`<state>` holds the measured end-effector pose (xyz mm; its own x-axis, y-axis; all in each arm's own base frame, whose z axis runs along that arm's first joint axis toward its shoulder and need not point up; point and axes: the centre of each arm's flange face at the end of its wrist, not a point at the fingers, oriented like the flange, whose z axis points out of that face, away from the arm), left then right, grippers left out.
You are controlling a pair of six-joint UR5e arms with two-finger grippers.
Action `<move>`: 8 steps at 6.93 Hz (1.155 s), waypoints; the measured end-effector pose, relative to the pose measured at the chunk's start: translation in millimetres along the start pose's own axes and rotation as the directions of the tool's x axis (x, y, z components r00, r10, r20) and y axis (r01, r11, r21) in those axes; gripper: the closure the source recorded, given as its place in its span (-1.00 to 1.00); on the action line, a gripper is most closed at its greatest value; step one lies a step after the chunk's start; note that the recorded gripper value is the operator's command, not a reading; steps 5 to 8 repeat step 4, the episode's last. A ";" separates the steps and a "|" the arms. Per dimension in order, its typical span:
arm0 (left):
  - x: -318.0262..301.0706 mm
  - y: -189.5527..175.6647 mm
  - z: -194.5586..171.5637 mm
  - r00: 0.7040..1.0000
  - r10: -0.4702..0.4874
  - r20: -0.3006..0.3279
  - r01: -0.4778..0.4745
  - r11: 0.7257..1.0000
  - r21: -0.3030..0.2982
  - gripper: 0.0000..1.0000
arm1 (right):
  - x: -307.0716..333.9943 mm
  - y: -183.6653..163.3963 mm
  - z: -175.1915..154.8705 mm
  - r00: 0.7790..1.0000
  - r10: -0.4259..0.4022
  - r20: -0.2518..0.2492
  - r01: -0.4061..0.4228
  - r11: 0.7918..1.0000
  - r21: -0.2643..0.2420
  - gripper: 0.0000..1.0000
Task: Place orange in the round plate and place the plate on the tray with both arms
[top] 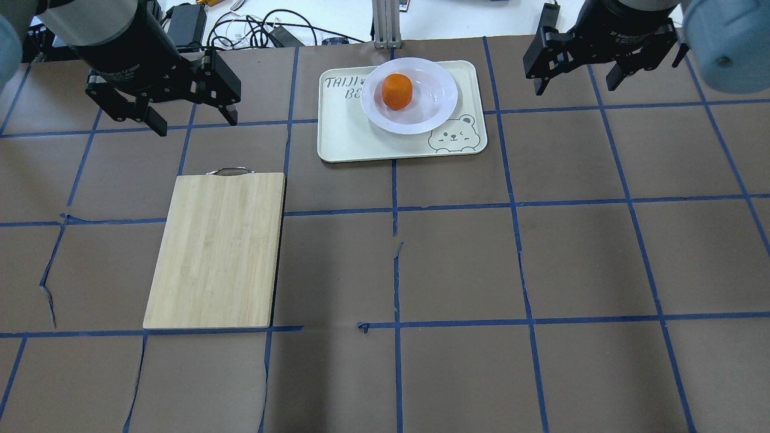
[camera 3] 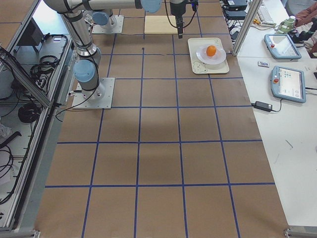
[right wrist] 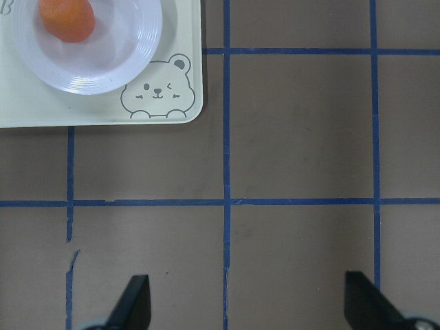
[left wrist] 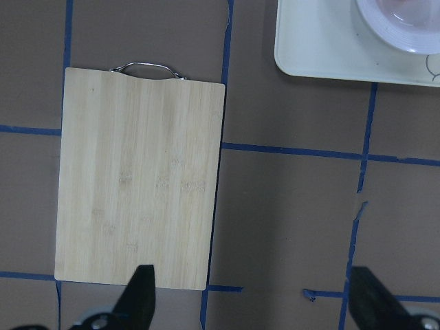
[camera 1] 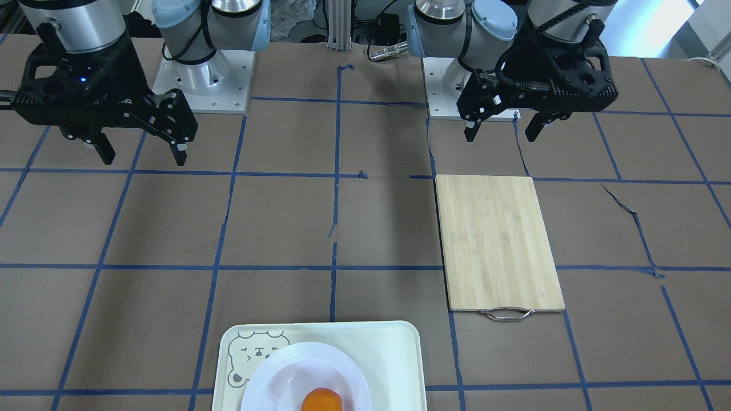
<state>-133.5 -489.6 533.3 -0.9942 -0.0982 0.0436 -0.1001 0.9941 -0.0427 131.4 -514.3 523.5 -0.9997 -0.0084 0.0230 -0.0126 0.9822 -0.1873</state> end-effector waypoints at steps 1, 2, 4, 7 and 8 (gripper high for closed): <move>0.0 0.0 0.0 1.000 0.000 0.000 0.000 1.000 0.000 -1.00 | 0.6 0.1 0.6 1.000 -0.005 -0.003 0.005 1.000 0.002 -1.00; 0.0 0.0 0.0 1.000 0.000 0.000 0.000 1.000 0.000 -1.00 | 0.9 0.5 1.8 1.000 -0.008 -0.004 0.008 1.000 0.000 -1.00; 0.0 0.0 0.0 1.000 0.001 0.000 -0.001 1.000 0.000 -1.00 | 1.0 1.7 -0.2 1.000 -0.008 -0.001 0.008 1.000 0.003 -1.00; 0.0 0.0 0.0 1.000 0.001 0.000 -0.001 1.000 0.000 -1.00 | 1.0 1.7 -0.2 1.000 -0.008 -0.001 0.008 1.000 0.003 -1.00; 0.0 0.0 0.0 1.000 0.001 0.000 -0.001 1.000 0.000 -1.00 | 1.0 1.7 -0.2 1.000 -0.008 -0.001 0.008 1.000 0.003 -1.00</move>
